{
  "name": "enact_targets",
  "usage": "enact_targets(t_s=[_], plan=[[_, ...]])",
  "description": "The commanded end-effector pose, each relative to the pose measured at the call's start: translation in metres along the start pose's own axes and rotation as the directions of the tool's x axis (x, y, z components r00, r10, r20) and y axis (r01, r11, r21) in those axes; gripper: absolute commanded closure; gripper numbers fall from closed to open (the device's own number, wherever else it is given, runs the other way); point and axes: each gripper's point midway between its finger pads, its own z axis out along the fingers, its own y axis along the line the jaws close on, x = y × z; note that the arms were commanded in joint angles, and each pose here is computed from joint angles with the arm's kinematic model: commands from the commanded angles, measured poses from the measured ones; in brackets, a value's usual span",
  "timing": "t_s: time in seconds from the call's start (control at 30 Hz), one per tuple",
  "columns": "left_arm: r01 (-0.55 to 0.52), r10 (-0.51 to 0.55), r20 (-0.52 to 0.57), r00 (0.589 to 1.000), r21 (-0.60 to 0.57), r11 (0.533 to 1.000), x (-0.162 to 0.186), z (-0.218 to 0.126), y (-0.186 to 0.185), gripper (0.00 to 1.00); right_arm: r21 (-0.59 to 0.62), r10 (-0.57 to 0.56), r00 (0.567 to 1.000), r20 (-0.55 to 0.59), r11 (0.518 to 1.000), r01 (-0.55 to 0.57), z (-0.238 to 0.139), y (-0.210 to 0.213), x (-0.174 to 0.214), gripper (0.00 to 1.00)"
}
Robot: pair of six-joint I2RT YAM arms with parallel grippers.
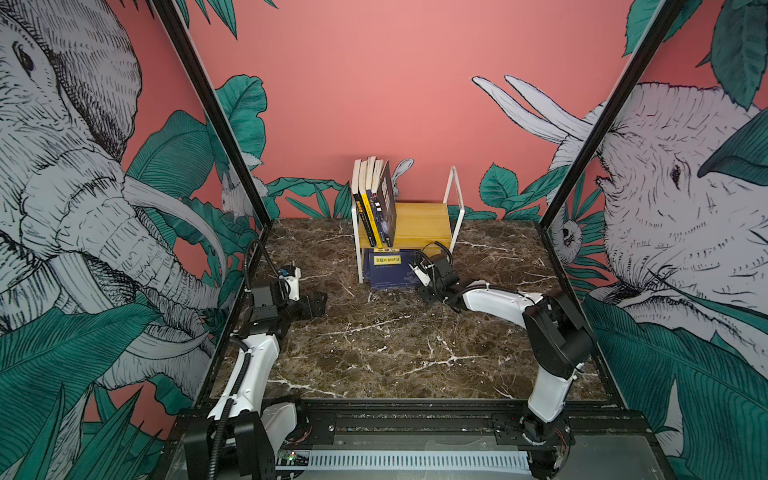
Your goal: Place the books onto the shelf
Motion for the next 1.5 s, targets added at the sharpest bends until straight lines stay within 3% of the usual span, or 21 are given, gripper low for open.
enact_targets(t_s=[0.0,0.37,0.8,0.87,1.03,1.4,1.47], plan=[[-0.019,0.019,0.014,1.000,0.011,1.000,-0.004,-0.004,-0.004,0.01,0.016,0.041,0.997,0.069,0.999,-0.042,0.005,0.006,-0.022,0.39],[-0.020,0.020,0.014,1.000,0.011,1.000,-0.004,-0.004,-0.005,0.01,0.129,0.198,0.971,0.136,0.968,-0.216,0.002,-0.010,-0.043,0.40],[-0.018,0.018,0.015,1.000,0.015,1.000,-0.003,-0.003,-0.005,0.01,0.053,0.092,0.991,0.092,0.994,-0.097,-0.048,0.058,-0.016,0.38],[-0.018,0.018,0.015,1.000,0.019,1.000,-0.003,-0.003,-0.006,0.01,0.026,0.089,0.992,0.092,0.995,-0.092,-0.048,0.076,-0.020,0.44],[-0.018,0.018,0.019,1.000,0.017,1.000,-0.004,-0.004,-0.005,0.01,-0.007,0.160,0.983,0.095,0.987,-0.160,-0.029,0.099,-0.037,1.00],[-0.019,0.018,0.022,1.000,0.018,1.000,-0.005,-0.006,-0.007,0.01,-0.020,0.215,0.966,0.145,0.977,-0.215,0.013,0.117,-0.055,1.00],[-0.020,0.020,0.022,1.000,0.019,1.000,-0.005,-0.005,-0.007,0.01,-0.029,0.231,0.956,0.179,0.973,-0.230,0.014,0.118,-0.073,1.00]])
